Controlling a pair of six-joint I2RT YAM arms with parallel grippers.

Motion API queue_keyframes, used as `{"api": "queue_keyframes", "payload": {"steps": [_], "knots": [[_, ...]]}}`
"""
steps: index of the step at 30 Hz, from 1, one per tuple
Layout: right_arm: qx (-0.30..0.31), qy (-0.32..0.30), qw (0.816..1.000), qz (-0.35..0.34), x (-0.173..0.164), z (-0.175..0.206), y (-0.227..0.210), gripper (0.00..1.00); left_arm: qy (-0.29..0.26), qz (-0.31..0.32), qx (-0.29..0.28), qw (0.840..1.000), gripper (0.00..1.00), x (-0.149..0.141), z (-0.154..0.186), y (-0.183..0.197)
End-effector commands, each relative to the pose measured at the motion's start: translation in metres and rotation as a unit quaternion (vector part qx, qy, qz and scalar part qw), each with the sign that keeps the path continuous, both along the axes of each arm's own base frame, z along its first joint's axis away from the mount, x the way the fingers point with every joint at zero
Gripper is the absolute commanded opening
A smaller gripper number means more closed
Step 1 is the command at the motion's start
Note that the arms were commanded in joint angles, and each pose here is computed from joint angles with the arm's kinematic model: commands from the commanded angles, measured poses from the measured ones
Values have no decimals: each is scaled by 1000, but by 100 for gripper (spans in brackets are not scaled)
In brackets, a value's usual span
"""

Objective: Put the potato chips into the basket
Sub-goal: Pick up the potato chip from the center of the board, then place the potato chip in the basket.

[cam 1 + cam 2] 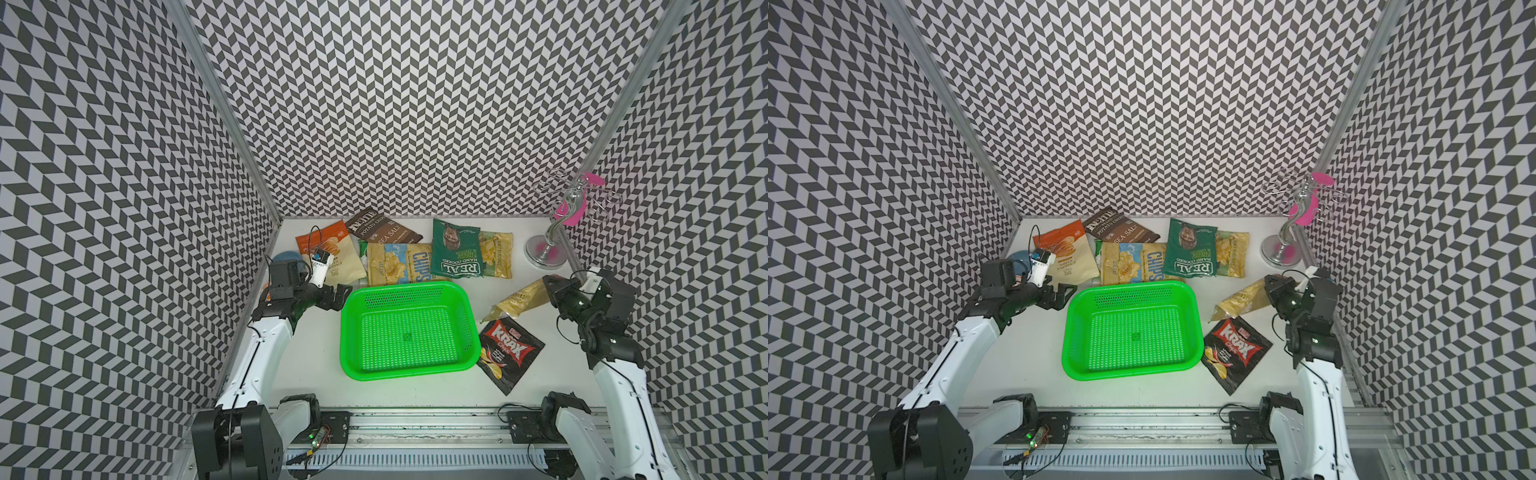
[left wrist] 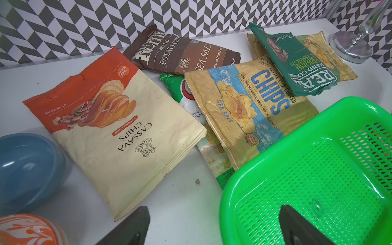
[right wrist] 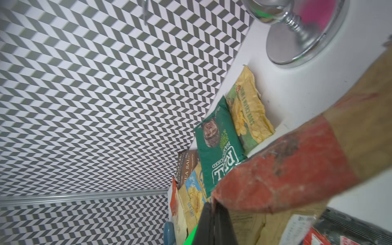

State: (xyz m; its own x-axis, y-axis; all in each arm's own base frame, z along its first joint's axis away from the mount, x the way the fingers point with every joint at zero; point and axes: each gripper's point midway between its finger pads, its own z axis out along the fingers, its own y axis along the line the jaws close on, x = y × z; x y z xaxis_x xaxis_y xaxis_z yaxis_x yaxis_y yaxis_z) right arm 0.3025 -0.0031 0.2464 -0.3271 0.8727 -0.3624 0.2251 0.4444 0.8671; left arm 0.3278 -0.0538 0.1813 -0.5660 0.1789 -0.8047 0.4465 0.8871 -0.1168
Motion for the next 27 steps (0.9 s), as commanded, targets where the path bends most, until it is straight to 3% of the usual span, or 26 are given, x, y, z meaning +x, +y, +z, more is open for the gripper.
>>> {"api": "queue_keyframes", "payload": {"steps": [1,8,17,27], "knots": [[27,-60,998,1,10,45,8,0,-10,10,1,1000,99,2,3,3],[71,-68,994,-42,4,91,23,0,-20,38,10,999,99,6,8,12],[153,-129,979,-23,-14,163,71,0,-35,94,34,994,99,15,14,31],[212,-72,974,31,-11,152,165,0,-38,152,59,986,99,24,12,54]]}}
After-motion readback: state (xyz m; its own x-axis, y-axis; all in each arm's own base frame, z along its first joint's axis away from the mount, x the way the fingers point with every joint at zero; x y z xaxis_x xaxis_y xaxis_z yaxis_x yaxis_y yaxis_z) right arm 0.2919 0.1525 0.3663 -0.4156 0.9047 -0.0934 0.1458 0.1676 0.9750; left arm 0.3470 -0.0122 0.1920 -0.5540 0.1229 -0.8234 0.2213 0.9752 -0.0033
